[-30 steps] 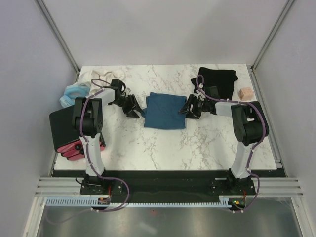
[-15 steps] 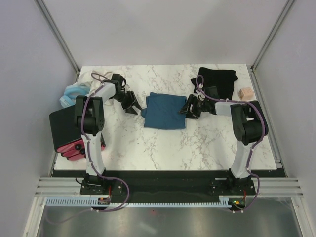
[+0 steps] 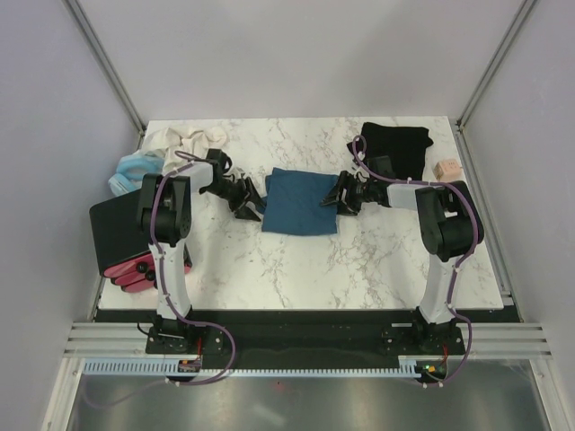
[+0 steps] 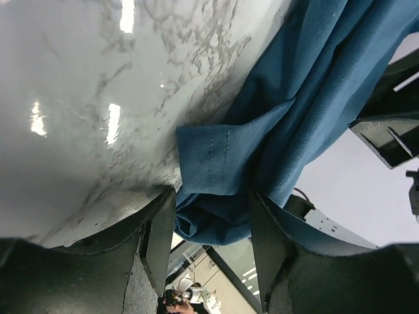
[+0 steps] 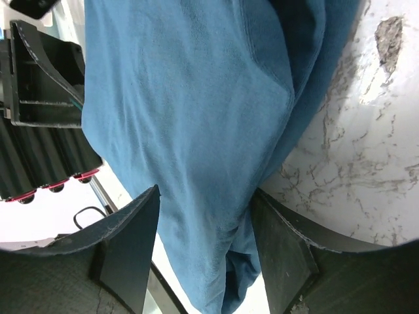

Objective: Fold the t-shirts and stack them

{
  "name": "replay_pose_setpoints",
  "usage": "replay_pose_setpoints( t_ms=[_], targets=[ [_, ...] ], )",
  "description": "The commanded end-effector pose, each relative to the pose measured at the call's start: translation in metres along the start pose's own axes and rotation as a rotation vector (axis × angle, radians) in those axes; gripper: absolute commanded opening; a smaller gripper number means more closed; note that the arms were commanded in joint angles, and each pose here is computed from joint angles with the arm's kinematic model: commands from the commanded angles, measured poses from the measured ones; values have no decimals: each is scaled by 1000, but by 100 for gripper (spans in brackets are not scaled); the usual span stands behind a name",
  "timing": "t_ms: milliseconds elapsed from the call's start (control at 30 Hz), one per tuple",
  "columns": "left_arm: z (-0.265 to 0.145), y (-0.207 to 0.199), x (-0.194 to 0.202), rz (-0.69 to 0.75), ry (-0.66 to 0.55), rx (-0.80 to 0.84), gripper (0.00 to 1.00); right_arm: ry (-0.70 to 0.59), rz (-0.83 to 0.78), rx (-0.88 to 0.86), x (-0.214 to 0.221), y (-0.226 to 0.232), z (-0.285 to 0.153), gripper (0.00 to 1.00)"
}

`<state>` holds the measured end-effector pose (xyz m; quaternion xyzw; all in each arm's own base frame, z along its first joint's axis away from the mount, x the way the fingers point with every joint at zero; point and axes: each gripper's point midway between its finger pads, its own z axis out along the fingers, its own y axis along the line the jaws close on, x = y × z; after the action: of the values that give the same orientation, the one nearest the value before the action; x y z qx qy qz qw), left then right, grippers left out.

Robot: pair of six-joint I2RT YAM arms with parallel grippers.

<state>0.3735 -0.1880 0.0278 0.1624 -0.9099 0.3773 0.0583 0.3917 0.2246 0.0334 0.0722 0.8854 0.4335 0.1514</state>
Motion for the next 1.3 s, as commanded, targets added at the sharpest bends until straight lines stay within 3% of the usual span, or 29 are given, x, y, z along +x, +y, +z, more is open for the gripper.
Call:
replay_pose_setpoints(
  t_ms=[0, 400, 600, 967, 1267],
  targets=[
    [-7, -27, 13, 27, 27, 164, 57, 86, 63, 191, 39, -61, 14, 66],
    [-52, -35, -1, -37, -88, 265, 59, 94, 35, 203, 39, -60, 11, 66],
    [-50, -35, -4, -29, -87, 261, 60, 101, 32, 204, 40, -62, 12, 65],
    [-45, -20, -2, -75, -105, 77, 61, 90, 17, 186, 30, -52, 11, 65],
    [-32, -52, 6, -18, -80, -36, 61, 77, 14, 172, 25, -46, 11, 64]
  ],
)
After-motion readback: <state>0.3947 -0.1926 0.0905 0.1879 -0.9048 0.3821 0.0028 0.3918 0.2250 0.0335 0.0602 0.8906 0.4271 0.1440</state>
